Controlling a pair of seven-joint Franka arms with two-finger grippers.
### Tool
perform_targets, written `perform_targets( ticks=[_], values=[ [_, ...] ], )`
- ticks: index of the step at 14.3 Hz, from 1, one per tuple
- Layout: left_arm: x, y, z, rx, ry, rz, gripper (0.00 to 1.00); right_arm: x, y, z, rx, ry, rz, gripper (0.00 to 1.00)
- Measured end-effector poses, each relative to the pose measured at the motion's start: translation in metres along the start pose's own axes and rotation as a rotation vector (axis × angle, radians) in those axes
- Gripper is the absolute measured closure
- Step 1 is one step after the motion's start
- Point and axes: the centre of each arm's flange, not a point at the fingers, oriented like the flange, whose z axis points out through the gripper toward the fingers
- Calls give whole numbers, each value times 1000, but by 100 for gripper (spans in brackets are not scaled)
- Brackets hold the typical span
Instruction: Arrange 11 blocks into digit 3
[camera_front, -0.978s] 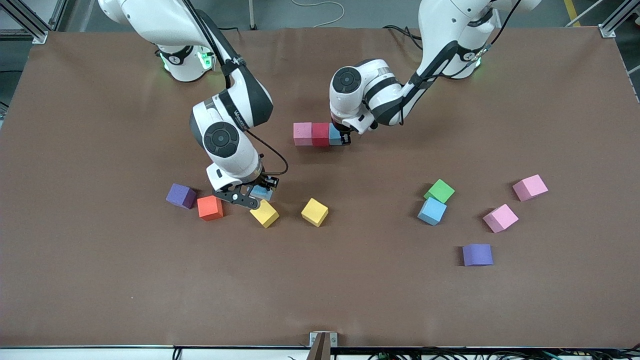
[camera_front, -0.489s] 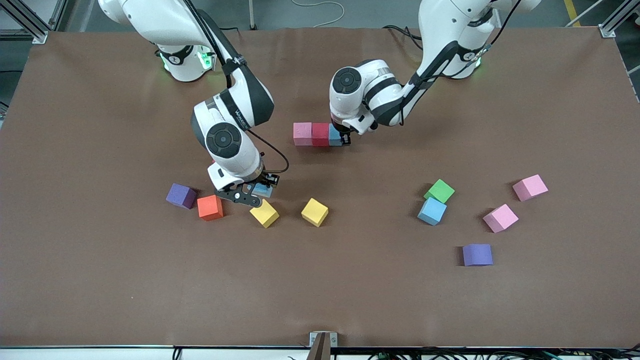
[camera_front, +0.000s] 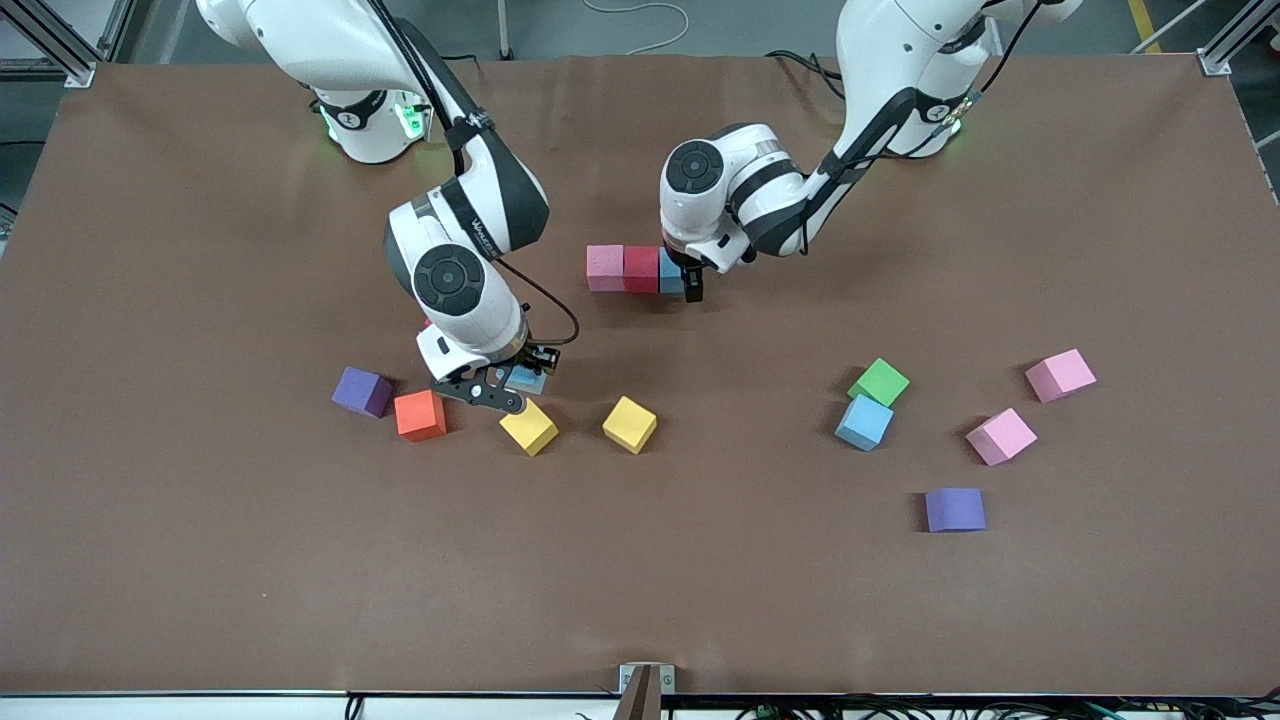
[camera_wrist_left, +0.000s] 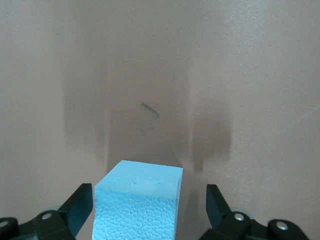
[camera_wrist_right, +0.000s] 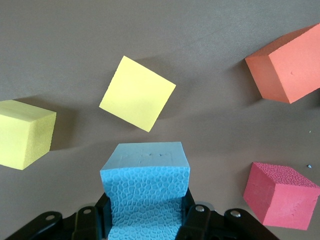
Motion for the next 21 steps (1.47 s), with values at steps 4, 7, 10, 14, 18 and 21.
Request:
perform_targets(
  ticks=[4,7,10,14,18,21],
  values=[
    [-5,1,-10,0,22,7,0,-2,-2,0,0,0,-6,47],
    [-21,-2,-35,-3,43,26,0,-8,-9,-1,12,9,-61,47],
    [-33,3,-69,-18,68,56,0,-22,-23,0,18,18,-186,47],
    [-32,41,-121,-47,107,98,0,-57,-47,17,37,46,-260,47],
    [46,155,-165,-61,71,263,0,-92,-53,60,61,82,-266,47],
    [103,220,-189,-93,75,418,0,-108,-56,72,65,88,-259,47]
  ],
)
